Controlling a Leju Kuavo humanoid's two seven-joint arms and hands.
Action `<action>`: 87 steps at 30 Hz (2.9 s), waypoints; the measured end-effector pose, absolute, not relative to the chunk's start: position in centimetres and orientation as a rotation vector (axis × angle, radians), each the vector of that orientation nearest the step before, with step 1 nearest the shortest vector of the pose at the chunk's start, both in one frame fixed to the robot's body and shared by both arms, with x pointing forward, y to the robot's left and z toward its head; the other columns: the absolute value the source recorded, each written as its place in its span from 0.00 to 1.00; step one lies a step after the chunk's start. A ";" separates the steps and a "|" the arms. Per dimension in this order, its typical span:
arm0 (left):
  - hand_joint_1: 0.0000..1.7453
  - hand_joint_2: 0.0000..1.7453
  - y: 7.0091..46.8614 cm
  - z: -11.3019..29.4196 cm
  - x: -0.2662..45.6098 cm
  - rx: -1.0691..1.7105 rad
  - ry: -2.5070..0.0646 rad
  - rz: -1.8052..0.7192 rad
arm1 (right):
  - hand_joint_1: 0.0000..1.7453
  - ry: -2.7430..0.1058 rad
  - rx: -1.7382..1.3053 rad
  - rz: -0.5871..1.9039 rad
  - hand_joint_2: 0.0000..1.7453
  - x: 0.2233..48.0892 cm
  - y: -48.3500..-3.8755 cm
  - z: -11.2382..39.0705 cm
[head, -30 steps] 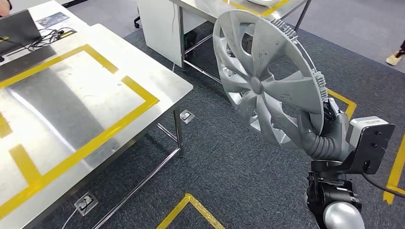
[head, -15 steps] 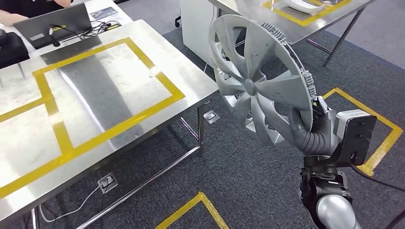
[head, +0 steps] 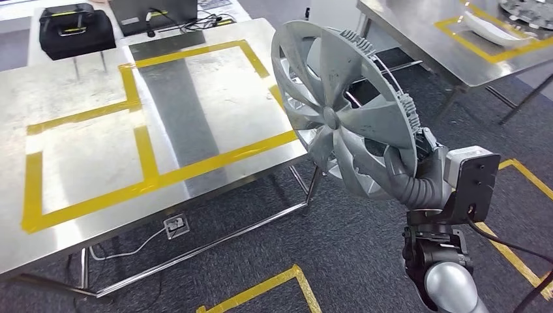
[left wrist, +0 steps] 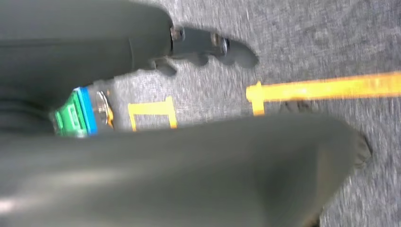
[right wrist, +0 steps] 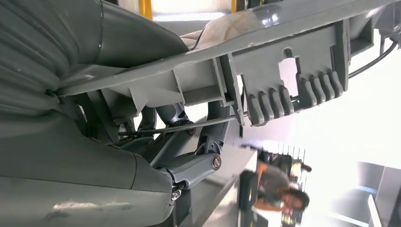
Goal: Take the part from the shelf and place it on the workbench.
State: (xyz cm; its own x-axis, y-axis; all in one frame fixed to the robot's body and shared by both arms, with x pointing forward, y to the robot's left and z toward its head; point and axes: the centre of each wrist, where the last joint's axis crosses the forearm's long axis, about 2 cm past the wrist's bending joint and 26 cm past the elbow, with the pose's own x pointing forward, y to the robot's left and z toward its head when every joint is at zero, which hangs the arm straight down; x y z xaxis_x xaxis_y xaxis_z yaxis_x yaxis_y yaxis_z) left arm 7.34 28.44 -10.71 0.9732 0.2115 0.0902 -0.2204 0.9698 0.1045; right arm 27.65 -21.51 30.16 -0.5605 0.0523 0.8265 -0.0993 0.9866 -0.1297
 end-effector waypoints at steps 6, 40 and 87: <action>0.00 0.00 28.4 -10.7 7.2 0.113 -0.082 0.212 | 1.00 -2.159 0.030 0.203 1.00 27.8 -21.4 30.3; 0.00 0.00 28.0 -10.7 7.3 0.103 -0.087 0.155 | 1.00 -2.262 -0.138 0.335 1.00 30.4 -18.7 32.9; 0.00 0.00 28.6 -10.8 7.1 0.091 -0.065 0.019 | 1.00 -1.362 -1.218 1.388 1.00 47.3 -11.0 33.5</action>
